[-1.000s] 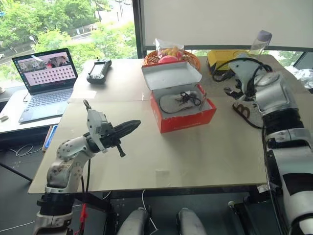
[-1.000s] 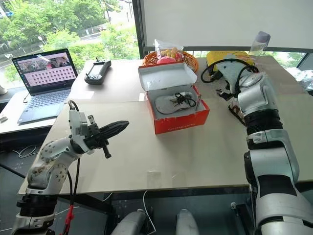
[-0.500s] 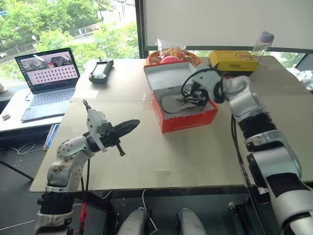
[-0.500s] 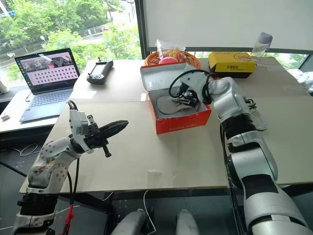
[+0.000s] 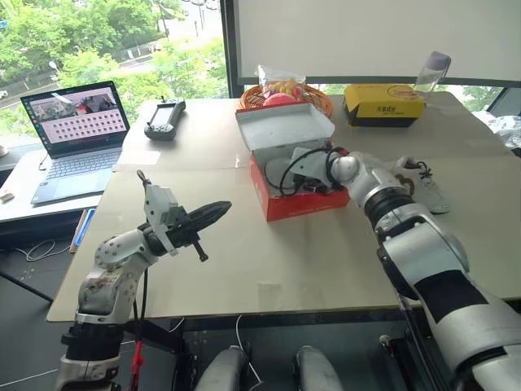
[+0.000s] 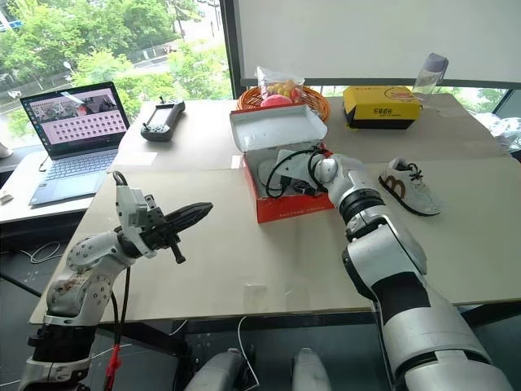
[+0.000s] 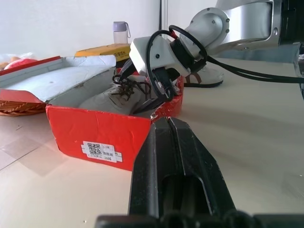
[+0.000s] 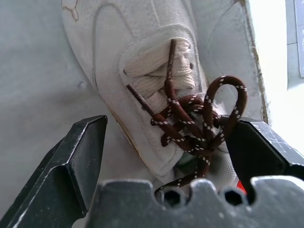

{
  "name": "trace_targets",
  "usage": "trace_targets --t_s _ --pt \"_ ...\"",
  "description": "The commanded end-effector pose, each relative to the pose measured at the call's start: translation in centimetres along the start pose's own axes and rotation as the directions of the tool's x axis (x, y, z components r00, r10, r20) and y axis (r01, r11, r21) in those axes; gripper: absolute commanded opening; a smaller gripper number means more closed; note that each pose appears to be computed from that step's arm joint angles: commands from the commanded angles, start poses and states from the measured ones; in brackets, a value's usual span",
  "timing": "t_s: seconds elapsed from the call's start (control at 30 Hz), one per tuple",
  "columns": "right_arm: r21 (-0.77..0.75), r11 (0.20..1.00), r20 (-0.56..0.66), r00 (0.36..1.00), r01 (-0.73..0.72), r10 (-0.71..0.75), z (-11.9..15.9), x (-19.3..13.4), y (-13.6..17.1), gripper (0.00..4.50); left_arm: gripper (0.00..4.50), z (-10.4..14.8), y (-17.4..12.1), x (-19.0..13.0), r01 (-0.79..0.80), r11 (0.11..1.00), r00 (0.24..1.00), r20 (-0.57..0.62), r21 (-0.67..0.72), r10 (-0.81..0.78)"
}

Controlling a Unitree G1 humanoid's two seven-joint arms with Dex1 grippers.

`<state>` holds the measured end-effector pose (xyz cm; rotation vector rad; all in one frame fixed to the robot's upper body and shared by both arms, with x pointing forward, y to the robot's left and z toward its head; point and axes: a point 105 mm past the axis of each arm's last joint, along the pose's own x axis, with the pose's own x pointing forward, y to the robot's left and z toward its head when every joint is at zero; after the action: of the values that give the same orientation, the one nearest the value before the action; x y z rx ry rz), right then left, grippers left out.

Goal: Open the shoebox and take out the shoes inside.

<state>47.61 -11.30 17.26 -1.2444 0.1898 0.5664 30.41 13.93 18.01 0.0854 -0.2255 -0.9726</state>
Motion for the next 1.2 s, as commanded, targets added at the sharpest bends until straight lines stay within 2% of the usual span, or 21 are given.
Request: trace_targets --t_s 0.03,0.13,0.23,0.33,0.5,0.6,0.73,1.07,1.2 --pt "0.016 1.0 0.024 1.0 0.019 -0.02 1.0 0.0 -0.6 4.43 0.0 1.3 -0.1 -0.1 -0.001 0.999 1.0 0.019 0.042 0.0" --pt "0.033 0.999 0.019 1.0 -0.006 0.005 0.8 0.3 0.3 4.43 0.0 1.3 0.0 -0.2 -0.004 0.999 1.0 0.016 0.044 0.003" --pt "0.034 0.999 0.015 1.0 -0.013 0.013 0.7 0.5 0.8 3.68 0.0 1.3 0.0 -0.2 -0.002 0.999 1.0 0.013 0.044 0.002" --pt "0.039 0.999 0.009 1.0 -0.009 0.009 0.5 0.6 1.1 2.76 0.0 1.3 -0.1 -0.2 0.001 0.999 1.0 0.014 0.044 -0.002" --pt "0.054 0.999 0.001 1.0 0.006 -0.006 0.4 0.8 1.2 0.92 0.0 1.4 -0.1 -0.2 0.006 0.999 1.0 0.014 0.044 -0.007" --pt "0.067 0.998 0.016 1.0 0.012 -0.013 0.9 0.8 1.1 0.15 0.0 1.3 -0.2 -0.2 0.008 0.999 1.0 0.013 0.043 -0.008" --pt "0.076 0.996 0.033 0.999 0.037 -0.04 1.3 0.6 0.4 0.15 0.0 1.2 -0.3 -0.2 0.01 0.999 1.0 0.012 0.04 -0.01" --pt "0.087 0.985 0.156 0.975 0.149 -0.161 3.6 -2.7 -6.2 0.15 0.0 1.0 -0.4 -0.1 0.014 0.999 1.0 0.01 0.031 -0.014" --pt "0.103 0.981 0.198 0.964 0.162 -0.18 4.0 -4.1 -7.5 0.15 0.0 0.8 -0.4 -0.1 0.017 0.999 1.0 0.009 0.027 -0.018"
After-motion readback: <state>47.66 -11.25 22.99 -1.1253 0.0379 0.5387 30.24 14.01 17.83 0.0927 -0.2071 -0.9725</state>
